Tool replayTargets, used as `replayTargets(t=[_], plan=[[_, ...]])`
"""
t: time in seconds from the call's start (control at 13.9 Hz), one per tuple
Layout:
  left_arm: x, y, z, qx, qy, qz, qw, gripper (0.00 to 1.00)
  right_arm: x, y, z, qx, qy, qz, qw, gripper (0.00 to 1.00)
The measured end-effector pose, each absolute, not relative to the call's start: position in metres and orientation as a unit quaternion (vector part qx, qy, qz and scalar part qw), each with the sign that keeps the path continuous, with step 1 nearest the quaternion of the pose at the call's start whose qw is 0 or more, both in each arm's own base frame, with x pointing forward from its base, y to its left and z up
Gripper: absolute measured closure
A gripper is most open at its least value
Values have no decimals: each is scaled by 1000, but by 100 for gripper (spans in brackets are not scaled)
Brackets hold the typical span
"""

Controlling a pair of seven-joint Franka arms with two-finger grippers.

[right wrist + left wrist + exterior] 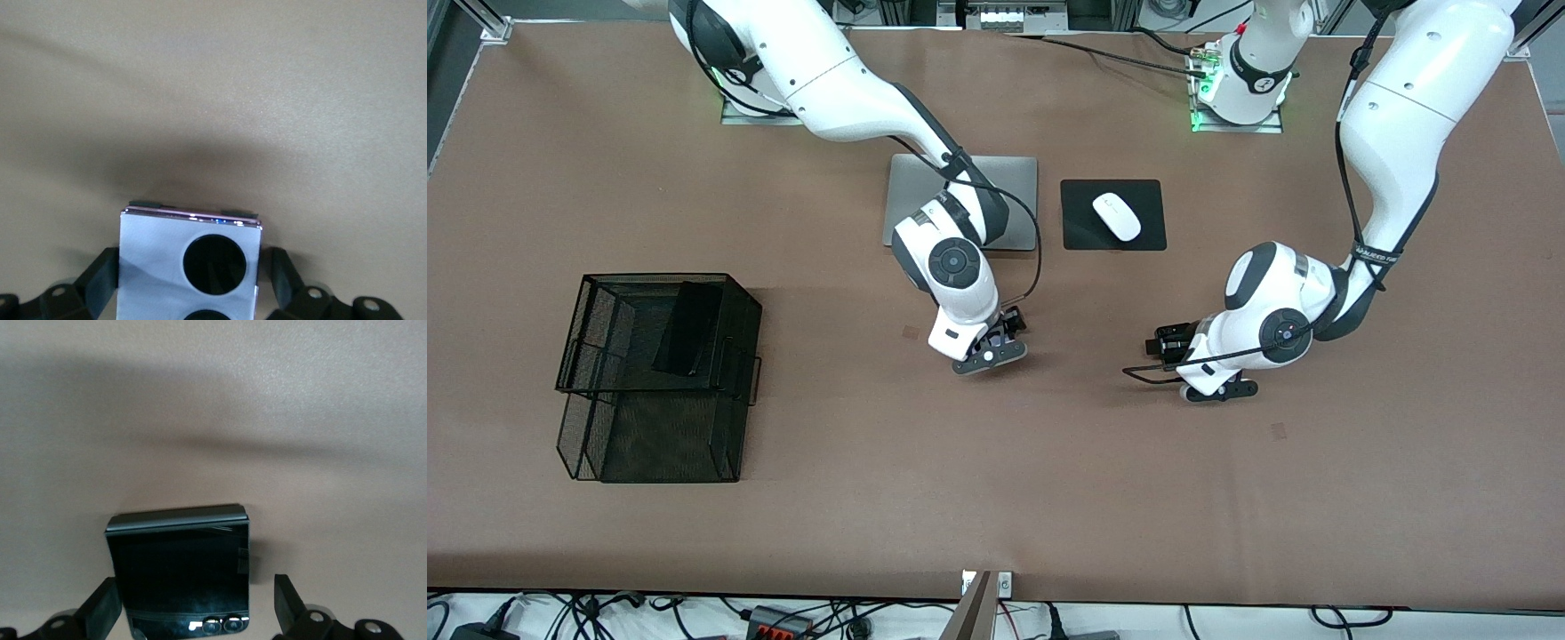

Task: Place phones with both arms
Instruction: 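Carry the white phone into the organizer while the left gripper carries the black flip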

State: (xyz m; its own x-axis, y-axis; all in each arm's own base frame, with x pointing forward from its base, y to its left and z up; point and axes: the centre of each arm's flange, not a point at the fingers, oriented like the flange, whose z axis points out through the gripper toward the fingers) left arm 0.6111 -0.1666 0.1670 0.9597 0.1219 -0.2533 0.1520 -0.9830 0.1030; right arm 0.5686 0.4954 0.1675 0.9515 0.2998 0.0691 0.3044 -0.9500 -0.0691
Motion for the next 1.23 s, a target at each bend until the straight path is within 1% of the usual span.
replayTargets(t=[0.14,0.22,0.29,0.36,0.43,0.58,0.65,0.79,1.01,1.08,1.23], plan=[[610,-166,163,988,70,-124,62,0,568,496,167,-987,-155,-29,38,0],[610,-166,163,988,70,-124,62,2,567,497,167,-987,-155,-30,38,0],[610,-166,163,988,71,-124,62,5,568,497,168,-987,-156,-30,37,7],[611,-165,163,988,71,-124,62,17,569,497,172,-987,-155,-29,36,15],[611,-165,165,988,71,-122,61,21,569,498,174,-987,-156,-29,36,15],[611,-165,164,988,70,-122,62,21,574,493,178,-987,-153,-30,30,15],[611,-165,165,988,70,-122,62,21,581,488,188,-988,-148,-32,24,15],[614,-164,169,989,71,-116,63,21,606,465,233,-991,-126,-42,8,15],[624,-163,200,990,69,-108,54,21,654,380,313,-997,-62,-39,-17,15],[629,-165,219,991,65,-106,49,21,668,343,331,-999,-36,-30,-21,15],[636,-188,266,993,46,-95,53,21,686,267,348,-999,2,13,-34,15]])
